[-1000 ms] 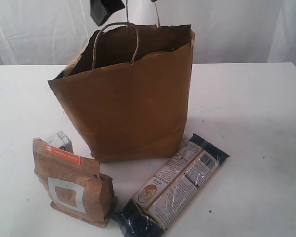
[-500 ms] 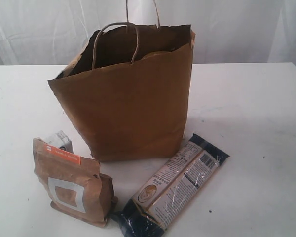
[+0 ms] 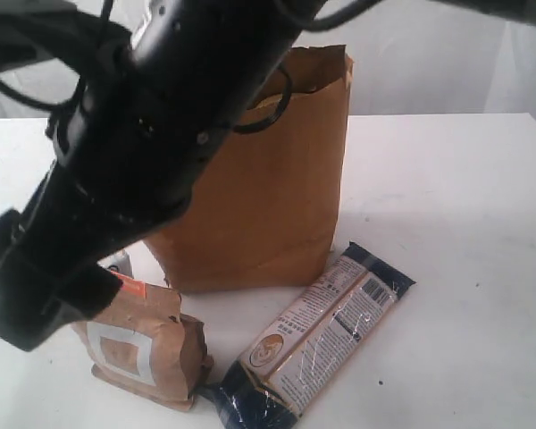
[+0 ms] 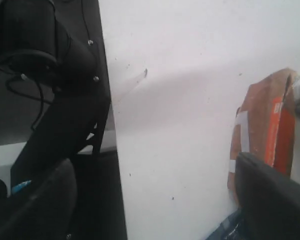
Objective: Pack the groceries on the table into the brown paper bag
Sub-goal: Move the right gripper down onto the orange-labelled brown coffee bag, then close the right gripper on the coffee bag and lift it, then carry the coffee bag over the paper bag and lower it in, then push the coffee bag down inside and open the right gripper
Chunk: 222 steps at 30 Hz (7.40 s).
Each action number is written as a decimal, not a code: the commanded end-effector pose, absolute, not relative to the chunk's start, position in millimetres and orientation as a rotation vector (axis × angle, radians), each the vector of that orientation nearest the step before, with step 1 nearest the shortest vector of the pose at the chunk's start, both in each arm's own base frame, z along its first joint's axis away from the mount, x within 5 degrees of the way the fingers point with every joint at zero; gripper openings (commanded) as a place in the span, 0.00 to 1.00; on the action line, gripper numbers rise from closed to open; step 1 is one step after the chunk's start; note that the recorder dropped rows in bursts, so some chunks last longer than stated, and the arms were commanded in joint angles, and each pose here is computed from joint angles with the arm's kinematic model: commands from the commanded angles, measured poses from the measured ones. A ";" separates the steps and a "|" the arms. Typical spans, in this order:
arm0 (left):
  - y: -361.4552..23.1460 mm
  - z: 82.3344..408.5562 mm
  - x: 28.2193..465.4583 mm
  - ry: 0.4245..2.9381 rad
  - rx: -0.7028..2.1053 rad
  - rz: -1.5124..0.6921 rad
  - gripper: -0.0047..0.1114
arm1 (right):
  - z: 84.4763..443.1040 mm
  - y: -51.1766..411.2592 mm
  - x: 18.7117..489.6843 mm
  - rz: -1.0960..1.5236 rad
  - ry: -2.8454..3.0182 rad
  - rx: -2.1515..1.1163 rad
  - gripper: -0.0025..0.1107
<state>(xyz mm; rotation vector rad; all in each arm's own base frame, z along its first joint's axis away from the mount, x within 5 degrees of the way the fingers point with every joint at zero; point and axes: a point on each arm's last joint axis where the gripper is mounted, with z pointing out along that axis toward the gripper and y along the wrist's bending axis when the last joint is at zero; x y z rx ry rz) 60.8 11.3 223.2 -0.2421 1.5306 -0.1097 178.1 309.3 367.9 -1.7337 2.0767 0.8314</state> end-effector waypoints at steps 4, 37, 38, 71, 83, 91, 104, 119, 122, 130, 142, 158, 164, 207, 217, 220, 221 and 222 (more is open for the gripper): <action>-11.2 200.4 62.7 1.580 0.066 -0.180 0.04 | 305.1 329.2 198.1 0.412 2.094 -1.906 0.55; -9.7 200.0 62.9 1.584 0.054 -0.166 0.04 | 252.7 349.0 224.2 0.239 2.242 -1.824 0.60; -9.7 200.0 62.9 1.584 0.054 -0.166 0.04 | 247.6 350.7 225.1 0.241 2.265 -1.812 0.60; -10.4 200.2 62.8 1.582 0.060 -0.173 0.04 | 346.1 337.1 202.0 0.545 2.192 -1.559 0.02; -11.8 200.5 62.6 1.578 0.072 -0.185 0.04 | 484.9 287.3 193.1 0.491 1.584 -1.128 0.02; -12.8 200.8 62.4 1.575 0.080 -0.194 0.04 | 471.4 245.2 219.3 -0.176 1.784 -1.065 0.02; -14.8 201.3 62.1 1.570 0.097 -0.211 0.04 | 449.2 264.5 246.3 -0.193 1.769 -1.081 0.02; -14.8 201.3 62.0 1.570 0.097 -0.212 0.04 | 436.6 262.8 248.3 -0.258 1.869 -1.113 0.02; -14.6 201.2 62.1 1.570 0.096 -0.210 0.04 | 440.7 254.8 243.5 -0.293 1.879 -1.145 0.02; -14.6 201.2 62.1 1.570 0.096 -0.210 0.04 | 428.0 262.7 242.3 -0.308 1.857 -1.347 0.02; -14.3 201.1 62.1 1.571 0.093 -0.207 0.04 | 395.7 295.9 264.0 -0.345 1.734 -1.481 0.02; -14.0 201.1 62.2 1.572 0.090 -0.204 0.04 | 395.4 293.3 276.2 -0.357 1.762 -1.352 0.02; -14.0 201.1 62.2 1.572 0.090 -0.204 0.04 | 420.1 278.7 265.3 -0.338 1.730 -1.302 0.02; -13.8 201.0 62.3 1.573 0.088 -0.202 0.04 | 364.8 308.4 288.1 -0.432 1.744 -1.492 0.26; -13.8 201.0 62.3 1.573 0.088 -0.202 0.04 | 370.0 304.5 293.2 -0.450 1.798 -1.308 0.51; -13.8 201.0 62.3 1.573 0.088 -0.202 0.04 | 369.9 304.3 293.2 -0.452 1.800 -1.309 0.51; -13.8 201.0 62.3 1.573 0.088 -0.202 0.04 | 369.9 304.3 293.2 -0.452 1.800 -1.309 0.51; -13.8 201.0 62.3 1.573 0.088 -0.202 0.04 | 369.9 304.3 293.2 -0.452 1.800 -1.309 0.51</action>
